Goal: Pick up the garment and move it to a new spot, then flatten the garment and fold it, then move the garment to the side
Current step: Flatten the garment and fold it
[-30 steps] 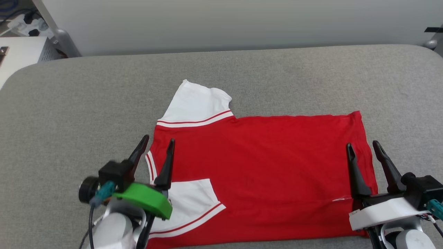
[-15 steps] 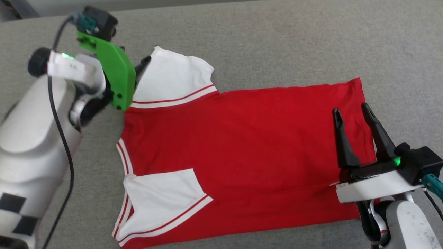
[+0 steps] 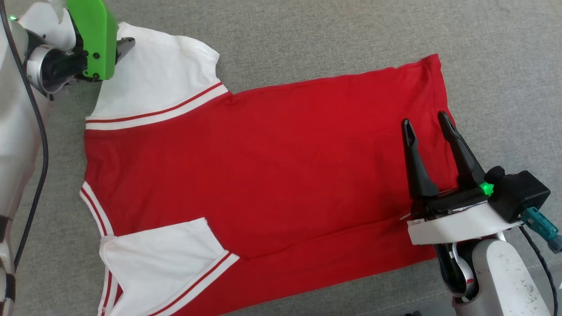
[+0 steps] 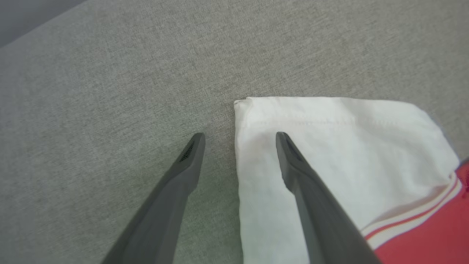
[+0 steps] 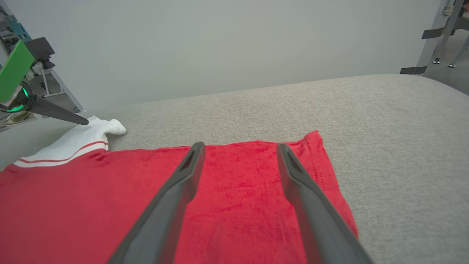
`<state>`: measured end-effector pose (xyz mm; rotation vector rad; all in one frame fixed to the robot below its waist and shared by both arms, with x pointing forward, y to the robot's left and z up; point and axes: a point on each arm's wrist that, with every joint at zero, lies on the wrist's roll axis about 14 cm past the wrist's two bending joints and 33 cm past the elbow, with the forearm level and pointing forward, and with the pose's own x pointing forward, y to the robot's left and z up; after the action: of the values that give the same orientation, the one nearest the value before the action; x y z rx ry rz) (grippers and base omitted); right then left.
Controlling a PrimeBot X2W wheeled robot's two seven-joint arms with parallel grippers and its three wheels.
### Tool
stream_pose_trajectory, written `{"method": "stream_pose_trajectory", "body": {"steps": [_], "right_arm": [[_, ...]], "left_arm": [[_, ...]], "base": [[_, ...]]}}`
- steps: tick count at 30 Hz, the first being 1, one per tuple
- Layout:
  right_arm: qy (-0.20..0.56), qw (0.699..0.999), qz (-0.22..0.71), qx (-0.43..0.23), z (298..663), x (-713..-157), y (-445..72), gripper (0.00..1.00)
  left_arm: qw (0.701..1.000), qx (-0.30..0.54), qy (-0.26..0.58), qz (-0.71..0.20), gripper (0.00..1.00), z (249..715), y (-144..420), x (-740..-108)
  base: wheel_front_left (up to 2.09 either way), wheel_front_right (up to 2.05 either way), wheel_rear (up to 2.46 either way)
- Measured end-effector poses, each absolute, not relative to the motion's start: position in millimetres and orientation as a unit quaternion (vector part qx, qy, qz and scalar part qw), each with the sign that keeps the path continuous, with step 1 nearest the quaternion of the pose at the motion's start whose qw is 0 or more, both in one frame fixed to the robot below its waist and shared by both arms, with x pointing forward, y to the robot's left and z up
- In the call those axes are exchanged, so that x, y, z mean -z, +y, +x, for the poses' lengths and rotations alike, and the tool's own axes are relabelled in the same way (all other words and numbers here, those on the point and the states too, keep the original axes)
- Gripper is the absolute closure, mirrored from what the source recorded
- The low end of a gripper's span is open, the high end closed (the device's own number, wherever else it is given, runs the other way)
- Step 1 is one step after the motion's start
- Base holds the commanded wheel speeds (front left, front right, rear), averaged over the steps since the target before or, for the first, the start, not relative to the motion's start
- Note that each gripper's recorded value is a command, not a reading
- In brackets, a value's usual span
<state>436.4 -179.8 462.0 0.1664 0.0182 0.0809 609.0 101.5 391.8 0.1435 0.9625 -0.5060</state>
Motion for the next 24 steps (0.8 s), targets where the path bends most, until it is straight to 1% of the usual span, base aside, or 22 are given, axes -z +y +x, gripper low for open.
{"method": "stream_pose_trajectory", "body": {"steps": [3,7,8,9,10,14,21,24], "right_arm": [[0.016,0.996,0.082,-0.033,436.7,-456.2,-183.7,0.0],[0.022,0.996,0.081,-0.029,438.7,-450.2,-185.9,0.0],[0.023,0.996,0.081,-0.029,439.0,-449.3,-185.7,0.0],[0.023,0.996,0.082,-0.029,439.3,-448.8,-185.4,0.0],[0.024,0.996,0.082,-0.029,439.4,-448.3,-185.2,0.0],[0.023,0.996,0.083,-0.029,439.4,-448.7,-184.4,0.0],[0.014,0.997,0.068,-0.028,435.8,-462.1,-189.6,0.0],[0.011,0.999,0.045,-0.013,432.5,-471.3,-203.8,0.0]], "left_arm": [[0.847,0.236,0.471,0.068,0.0,611.8,100.9,-375.9],[0.849,0.232,0.468,0.079,0.0,621.3,99.9,-364.5],[0.847,0.23,0.473,0.078,0.06,621.1,100.3,-362.6],[0.845,0.229,0.477,0.078,0.65,620.8,100.8,-361.6],[0.843,0.228,0.481,0.076,1.0,620.5,101.0,-361.2],[0.839,0.232,0.489,0.055,1.0,617.0,94.7,-363.5],[0.856,0.232,0.46,0.037,1.0,606.7,90.4,-377.7],[0.869,0.235,0.435,-0.006,1.0,601.9,84.3,-393.6]], "base": [[0.0,0.0,0.0],[0.0,0.0,0.0],[0.0,0.0,0.0],[0.0,0.0,0.0],[0.0,0.0,0.0],[0.0,0.0,0.0],[0.0,0.0,0.0],[0.0,0.0,0.0]]}}
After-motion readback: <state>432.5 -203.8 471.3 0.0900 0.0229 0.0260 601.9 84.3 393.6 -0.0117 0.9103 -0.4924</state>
